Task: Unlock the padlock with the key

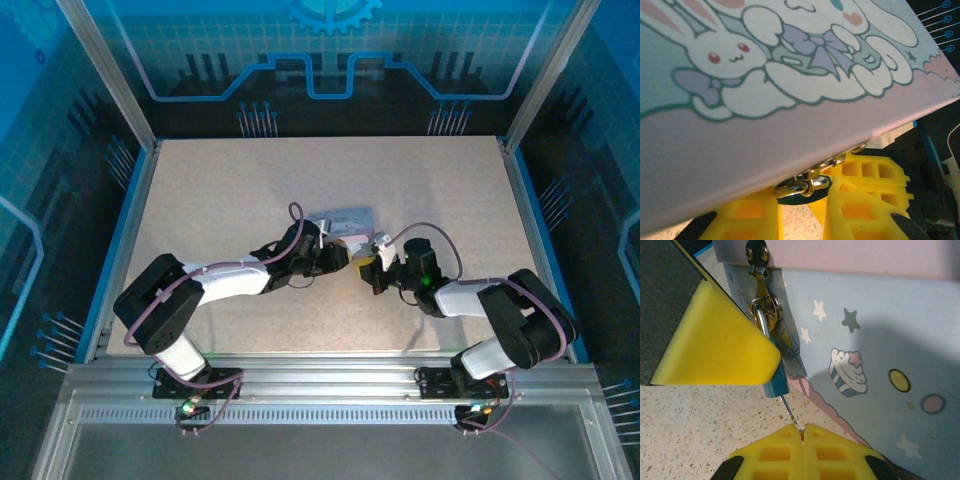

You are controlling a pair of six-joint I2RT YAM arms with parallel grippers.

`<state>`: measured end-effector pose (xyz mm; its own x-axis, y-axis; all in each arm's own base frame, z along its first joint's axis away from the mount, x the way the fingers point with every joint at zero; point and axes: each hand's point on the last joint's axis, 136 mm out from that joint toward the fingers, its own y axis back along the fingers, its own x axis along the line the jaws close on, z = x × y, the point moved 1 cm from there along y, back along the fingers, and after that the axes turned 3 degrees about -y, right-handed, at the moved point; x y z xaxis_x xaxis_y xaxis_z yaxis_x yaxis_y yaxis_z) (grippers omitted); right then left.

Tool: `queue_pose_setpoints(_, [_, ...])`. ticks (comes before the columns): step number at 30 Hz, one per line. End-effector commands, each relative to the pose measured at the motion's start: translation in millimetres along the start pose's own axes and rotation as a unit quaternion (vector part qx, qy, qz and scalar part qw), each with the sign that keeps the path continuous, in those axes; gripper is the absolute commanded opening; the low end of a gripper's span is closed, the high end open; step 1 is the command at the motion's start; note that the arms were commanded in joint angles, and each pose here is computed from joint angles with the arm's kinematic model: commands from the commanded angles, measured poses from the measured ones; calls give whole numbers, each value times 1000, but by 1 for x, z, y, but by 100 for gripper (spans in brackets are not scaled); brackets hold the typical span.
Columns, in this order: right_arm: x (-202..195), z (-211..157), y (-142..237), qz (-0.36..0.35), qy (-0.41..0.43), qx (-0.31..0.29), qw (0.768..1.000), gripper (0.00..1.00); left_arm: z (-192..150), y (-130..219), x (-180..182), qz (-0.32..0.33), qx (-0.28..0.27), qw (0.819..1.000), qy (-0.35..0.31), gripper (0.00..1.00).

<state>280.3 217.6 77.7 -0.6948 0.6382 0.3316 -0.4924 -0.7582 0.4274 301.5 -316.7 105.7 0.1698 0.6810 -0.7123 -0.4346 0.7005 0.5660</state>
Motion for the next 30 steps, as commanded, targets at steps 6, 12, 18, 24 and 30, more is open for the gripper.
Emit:
queue_pose_setpoints(6, [-4, 61, 2, -8, 36, -80, 996, 0, -17, -3, -20, -40, 45, 998, -22, 20])
queue_pose_setpoints(12, [4, 68, -2, 15, 32, -87, 996, 0, -18, -3, -19, -40, 46, 998, -23, 21])
queue_pose_setpoints(18, [2, 76, -6, 11, 35, -94, 995, 0, -18, -5, -19, -40, 47, 998, -22, 20])
queue_pose_setpoints(24, [5, 78, -11, 16, 29, -93, 995, 0, -18, -7, -17, -39, 47, 998, -22, 20])
queue_pose_setpoints(30, [-4, 49, -9, -7, -3, -75, 997, 0, -21, -14, -6, -22, 49, 998, -17, 20])
